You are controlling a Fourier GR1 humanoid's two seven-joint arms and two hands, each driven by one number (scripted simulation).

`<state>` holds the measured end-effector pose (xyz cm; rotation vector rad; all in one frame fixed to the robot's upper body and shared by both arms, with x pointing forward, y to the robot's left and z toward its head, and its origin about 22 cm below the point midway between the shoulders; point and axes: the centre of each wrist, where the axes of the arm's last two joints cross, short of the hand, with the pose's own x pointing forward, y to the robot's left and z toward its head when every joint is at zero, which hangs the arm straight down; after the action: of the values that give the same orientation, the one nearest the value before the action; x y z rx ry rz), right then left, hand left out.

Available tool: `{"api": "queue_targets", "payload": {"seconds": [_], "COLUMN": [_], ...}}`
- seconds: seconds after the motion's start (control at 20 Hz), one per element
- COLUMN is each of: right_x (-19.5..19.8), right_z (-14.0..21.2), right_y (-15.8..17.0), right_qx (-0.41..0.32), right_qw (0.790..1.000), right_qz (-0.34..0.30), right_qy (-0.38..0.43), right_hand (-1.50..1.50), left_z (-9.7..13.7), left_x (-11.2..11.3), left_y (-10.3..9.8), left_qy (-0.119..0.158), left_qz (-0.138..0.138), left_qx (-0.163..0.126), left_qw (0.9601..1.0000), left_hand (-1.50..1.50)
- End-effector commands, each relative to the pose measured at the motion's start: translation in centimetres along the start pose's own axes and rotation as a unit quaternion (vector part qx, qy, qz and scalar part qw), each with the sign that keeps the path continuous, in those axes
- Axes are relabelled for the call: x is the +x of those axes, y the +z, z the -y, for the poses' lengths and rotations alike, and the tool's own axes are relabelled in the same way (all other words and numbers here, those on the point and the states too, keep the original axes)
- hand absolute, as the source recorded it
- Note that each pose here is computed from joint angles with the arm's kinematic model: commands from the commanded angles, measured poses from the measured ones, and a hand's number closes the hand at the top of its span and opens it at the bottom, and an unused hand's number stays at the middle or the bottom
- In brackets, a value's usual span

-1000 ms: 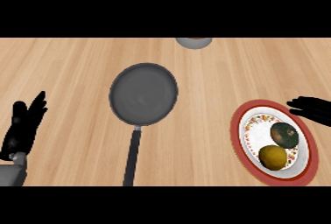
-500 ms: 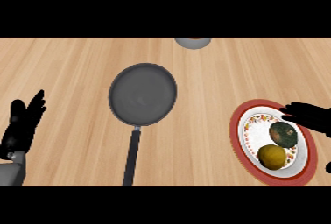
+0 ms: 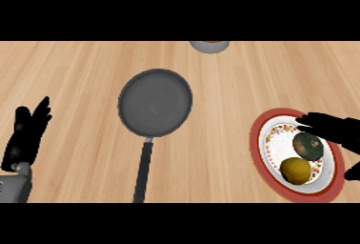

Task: Pick the squash from the plate and place it in the pan

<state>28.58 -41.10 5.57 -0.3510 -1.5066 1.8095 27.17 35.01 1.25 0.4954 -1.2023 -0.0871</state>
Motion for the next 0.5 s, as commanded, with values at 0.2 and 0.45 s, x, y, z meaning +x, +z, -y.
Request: {"api": "queue_targets", "payload": {"seconds": [0.2,0.45], "right_x": [-1.2,-0.7], "right_z": [-0.2,-2.1], "right_y": [-1.4,-3.2], "right_qx": [0.019,0.031], "right_qw": [1.0,0.999], "right_qz": [0.0,-0.005], "right_qy": [-0.011,0.002], "right_hand": [-1.5,-1.5], "left_z": [-0.6,0.2], "left_x": [0.0,1.0], "left_y": [0.7,0.1], "left_qy": [-0.003,0.0], "left_qz": [0.007,0.004], "left_qx": [-0.01,-0.005], "left_qw": [0.9999,1.0], "left_hand": [0.0,0.0]}}
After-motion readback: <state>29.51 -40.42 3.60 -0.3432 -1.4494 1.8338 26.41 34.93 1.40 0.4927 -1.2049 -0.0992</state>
